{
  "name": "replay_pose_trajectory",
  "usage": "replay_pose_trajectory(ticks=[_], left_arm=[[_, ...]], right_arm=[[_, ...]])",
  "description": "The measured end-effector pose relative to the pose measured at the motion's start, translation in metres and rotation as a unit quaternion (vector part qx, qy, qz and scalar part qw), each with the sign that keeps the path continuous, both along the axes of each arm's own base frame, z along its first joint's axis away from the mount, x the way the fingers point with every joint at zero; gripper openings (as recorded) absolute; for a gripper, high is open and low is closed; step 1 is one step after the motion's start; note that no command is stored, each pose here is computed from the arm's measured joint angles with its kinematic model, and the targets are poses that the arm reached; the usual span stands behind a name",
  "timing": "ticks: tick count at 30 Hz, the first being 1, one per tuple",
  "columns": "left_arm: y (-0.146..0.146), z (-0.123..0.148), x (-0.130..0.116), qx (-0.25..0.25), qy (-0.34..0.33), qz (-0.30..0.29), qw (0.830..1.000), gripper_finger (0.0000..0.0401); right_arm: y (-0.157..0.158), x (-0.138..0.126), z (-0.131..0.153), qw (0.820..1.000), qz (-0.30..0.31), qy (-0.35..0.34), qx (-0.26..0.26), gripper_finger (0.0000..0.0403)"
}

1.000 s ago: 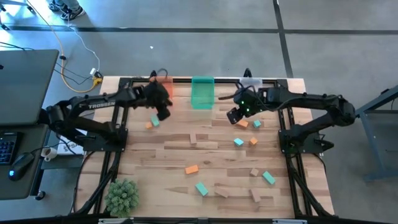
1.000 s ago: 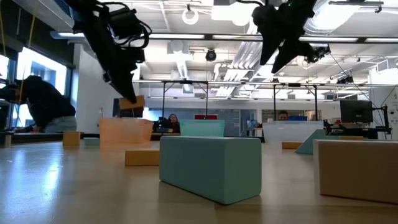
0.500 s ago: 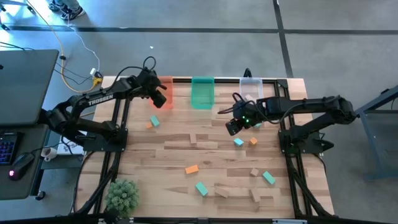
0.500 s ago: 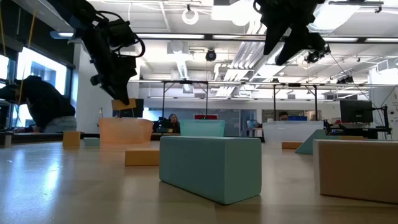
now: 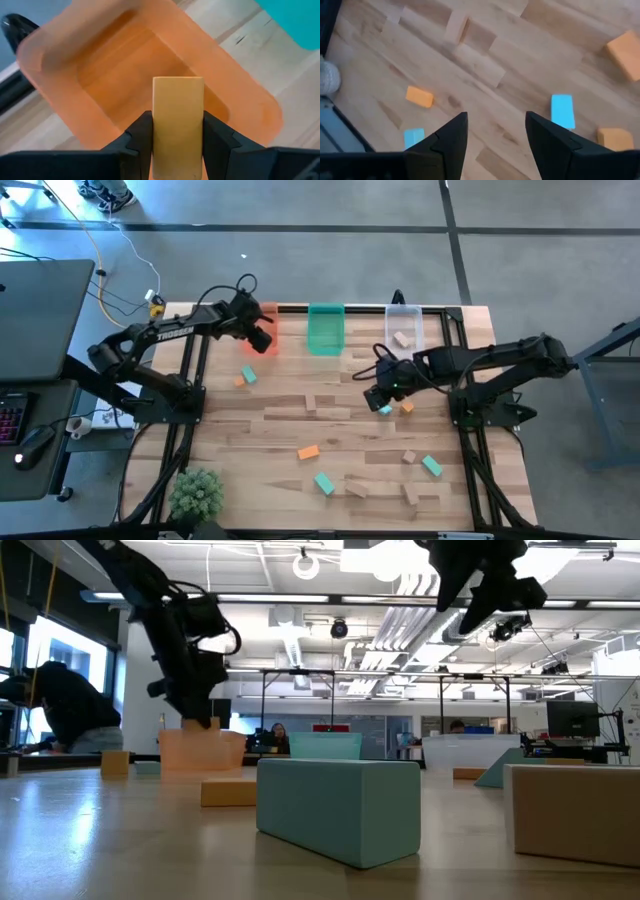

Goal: Sort & place blocks by color
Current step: Put the orange block into the orange bin

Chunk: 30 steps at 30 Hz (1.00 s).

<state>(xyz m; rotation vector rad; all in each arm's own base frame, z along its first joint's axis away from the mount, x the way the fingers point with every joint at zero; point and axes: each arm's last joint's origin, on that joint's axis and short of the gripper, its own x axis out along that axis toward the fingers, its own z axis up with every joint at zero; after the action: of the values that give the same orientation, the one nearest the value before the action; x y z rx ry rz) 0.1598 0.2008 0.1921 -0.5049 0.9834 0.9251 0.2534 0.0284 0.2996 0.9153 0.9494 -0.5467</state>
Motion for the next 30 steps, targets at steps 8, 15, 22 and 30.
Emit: replay_pose_trajectory(ticks=[8, 15, 22, 30], left_arm=[[0.005, -0.008, 0.004, 0.0, -0.002, 0.022, 1.0, 0.0104], [0.006, -0.007, 0.004, 0.004, -0.003, 0.02, 1.0, 0.0119], [0.006, -0.007, 0.005, 0.0, -0.01, 0.019, 1.0, 0.0117], [0.006, -0.007, 0.005, 0.0, -0.011, 0.018, 1.0, 0.0135]], right_arm=[[0.019, -0.006, -0.002, 0.999, 0.042, 0.021, 0.0, 0.0185], [0.039, -0.017, -0.005, 0.995, 0.081, 0.059, 0.022, 0.0185], [0.056, -0.024, -0.007, 0.995, 0.061, 0.072, 0.044, 0.0185], [0.069, -0.033, -0.023, 0.994, 0.032, 0.094, 0.036, 0.0185]])
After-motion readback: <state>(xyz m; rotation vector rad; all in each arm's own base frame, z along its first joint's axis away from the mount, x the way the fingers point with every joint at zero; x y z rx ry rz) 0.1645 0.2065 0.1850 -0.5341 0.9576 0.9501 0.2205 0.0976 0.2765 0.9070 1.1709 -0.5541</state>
